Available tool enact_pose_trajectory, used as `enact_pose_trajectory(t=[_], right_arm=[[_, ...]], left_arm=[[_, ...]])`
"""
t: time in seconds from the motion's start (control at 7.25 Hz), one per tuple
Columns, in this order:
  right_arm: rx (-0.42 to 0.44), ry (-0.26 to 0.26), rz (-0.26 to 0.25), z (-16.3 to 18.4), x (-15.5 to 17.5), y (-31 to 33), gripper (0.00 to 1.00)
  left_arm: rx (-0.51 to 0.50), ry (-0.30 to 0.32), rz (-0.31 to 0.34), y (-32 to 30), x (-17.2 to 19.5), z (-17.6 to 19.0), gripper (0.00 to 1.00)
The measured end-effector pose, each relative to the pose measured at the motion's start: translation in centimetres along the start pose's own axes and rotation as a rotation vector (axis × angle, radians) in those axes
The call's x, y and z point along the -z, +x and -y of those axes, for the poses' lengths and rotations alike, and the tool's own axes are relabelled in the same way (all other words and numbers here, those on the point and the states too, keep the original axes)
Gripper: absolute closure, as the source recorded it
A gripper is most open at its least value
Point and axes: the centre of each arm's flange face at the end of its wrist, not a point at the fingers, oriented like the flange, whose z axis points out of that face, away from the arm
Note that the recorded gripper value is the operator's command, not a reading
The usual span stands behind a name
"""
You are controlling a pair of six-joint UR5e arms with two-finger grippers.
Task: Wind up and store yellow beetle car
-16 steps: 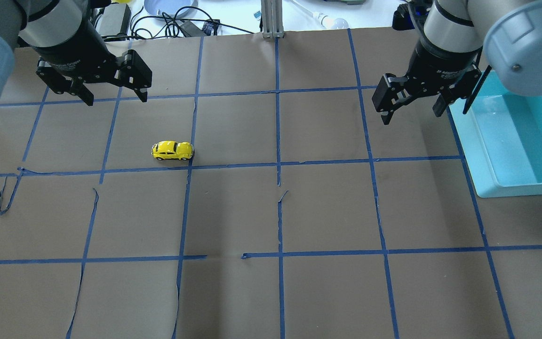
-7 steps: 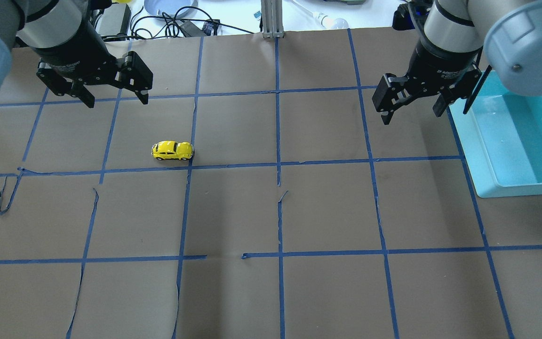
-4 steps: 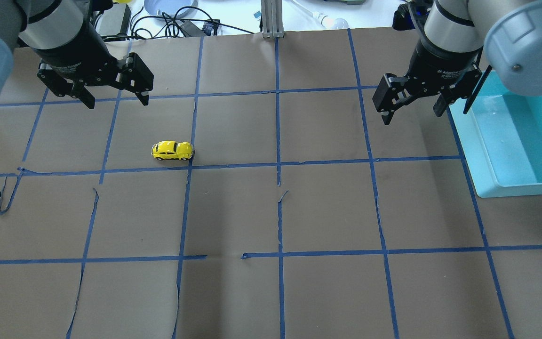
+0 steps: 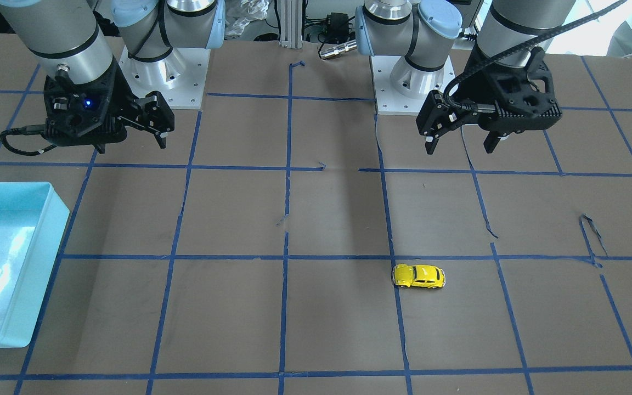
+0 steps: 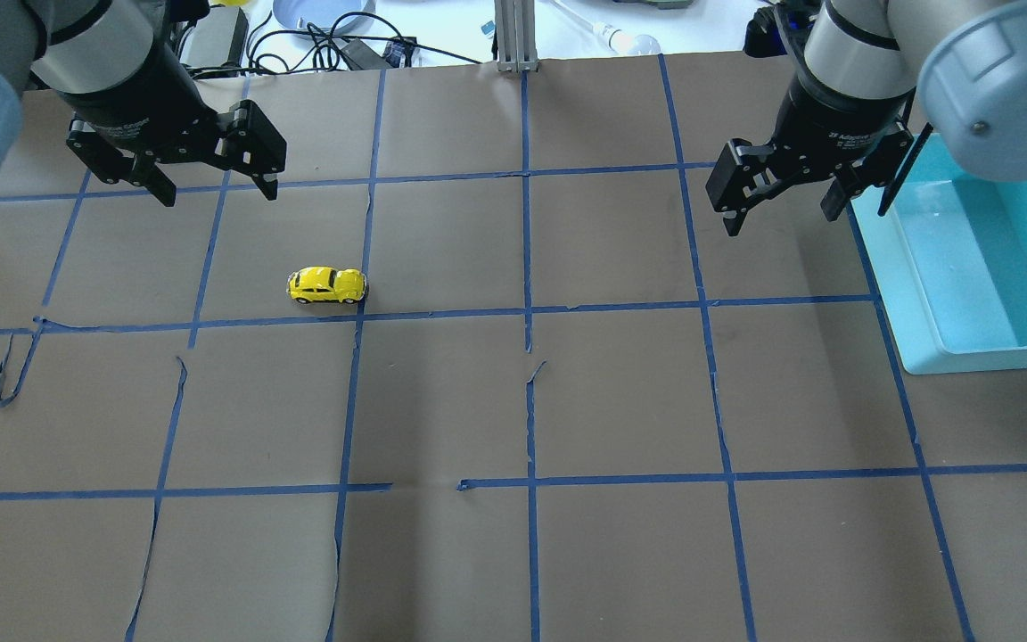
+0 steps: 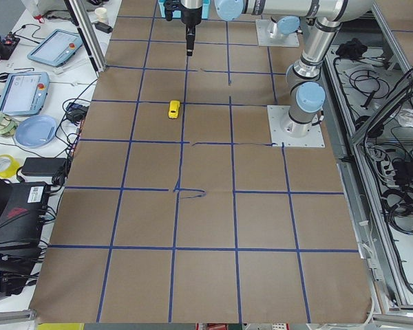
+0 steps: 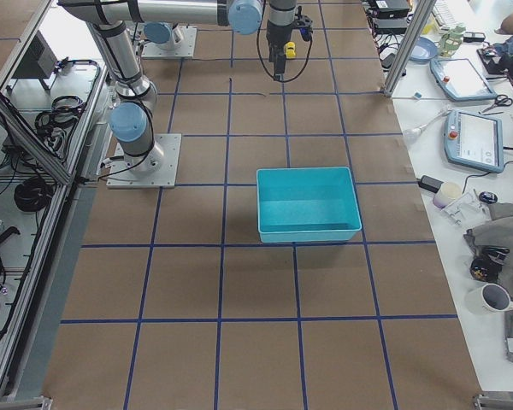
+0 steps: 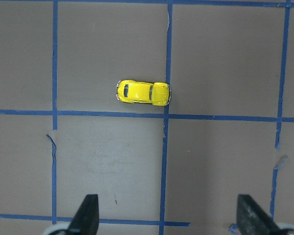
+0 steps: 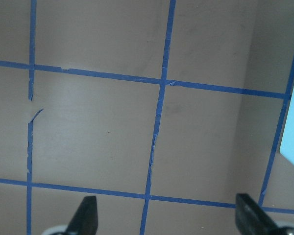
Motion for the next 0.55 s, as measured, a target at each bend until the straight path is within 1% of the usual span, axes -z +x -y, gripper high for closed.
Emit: enact_pose_trajectory(t=[0.41,0.55], right_arm=[[-0.001,0.000,0.000,0.01,-0.01,-0.01,0.00],[-0.001,0.000,0.000,0.01,-0.02,-0.01,0.00]], left_arm=[[-0.005,-0.001,-0.005,0.04,-0.06,0.04,0.00],[-0.032,-0.002,-0.006,0.01,-0.14,0.10,0.00]])
